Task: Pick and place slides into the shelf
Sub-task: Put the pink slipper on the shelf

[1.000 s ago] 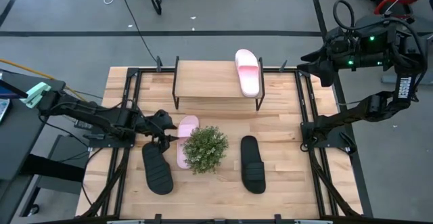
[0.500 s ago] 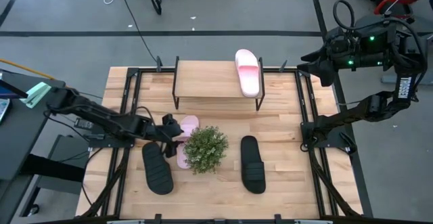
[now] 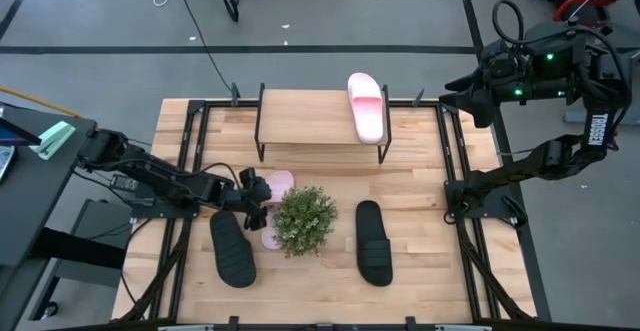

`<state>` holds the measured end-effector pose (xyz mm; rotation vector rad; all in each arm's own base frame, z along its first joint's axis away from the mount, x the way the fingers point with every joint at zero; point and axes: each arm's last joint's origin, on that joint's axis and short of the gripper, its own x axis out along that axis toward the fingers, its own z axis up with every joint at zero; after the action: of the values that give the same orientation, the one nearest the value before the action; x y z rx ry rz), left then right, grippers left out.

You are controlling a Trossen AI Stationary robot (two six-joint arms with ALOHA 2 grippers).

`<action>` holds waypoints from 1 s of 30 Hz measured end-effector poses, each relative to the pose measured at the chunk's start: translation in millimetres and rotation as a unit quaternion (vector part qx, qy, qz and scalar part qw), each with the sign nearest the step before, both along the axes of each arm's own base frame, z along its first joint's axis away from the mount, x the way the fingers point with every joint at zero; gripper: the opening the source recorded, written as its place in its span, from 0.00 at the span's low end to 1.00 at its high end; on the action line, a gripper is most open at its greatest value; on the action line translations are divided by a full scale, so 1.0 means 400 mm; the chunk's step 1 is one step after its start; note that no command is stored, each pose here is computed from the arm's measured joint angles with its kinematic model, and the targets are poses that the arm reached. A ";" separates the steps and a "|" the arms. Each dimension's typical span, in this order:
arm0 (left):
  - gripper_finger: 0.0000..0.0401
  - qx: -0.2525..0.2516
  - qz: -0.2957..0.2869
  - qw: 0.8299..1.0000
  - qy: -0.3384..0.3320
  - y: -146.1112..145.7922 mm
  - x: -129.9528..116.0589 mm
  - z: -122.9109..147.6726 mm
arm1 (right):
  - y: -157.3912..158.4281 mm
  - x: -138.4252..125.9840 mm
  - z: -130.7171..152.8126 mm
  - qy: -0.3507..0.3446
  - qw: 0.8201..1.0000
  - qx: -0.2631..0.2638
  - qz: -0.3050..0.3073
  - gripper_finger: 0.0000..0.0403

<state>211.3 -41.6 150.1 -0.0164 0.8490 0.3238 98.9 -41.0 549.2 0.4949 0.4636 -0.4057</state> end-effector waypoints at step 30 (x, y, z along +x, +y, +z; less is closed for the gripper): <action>0.03 0.017 0.010 0.999 0.047 0.001 0.001 0.029 | 0.000 0.000 0.000 0.000 1.000 0.000 0.000 0.60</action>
<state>211.9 -41.2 161.8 0.0225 0.9360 0.3610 98.9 -41.0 549.2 0.4943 0.4634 -0.4056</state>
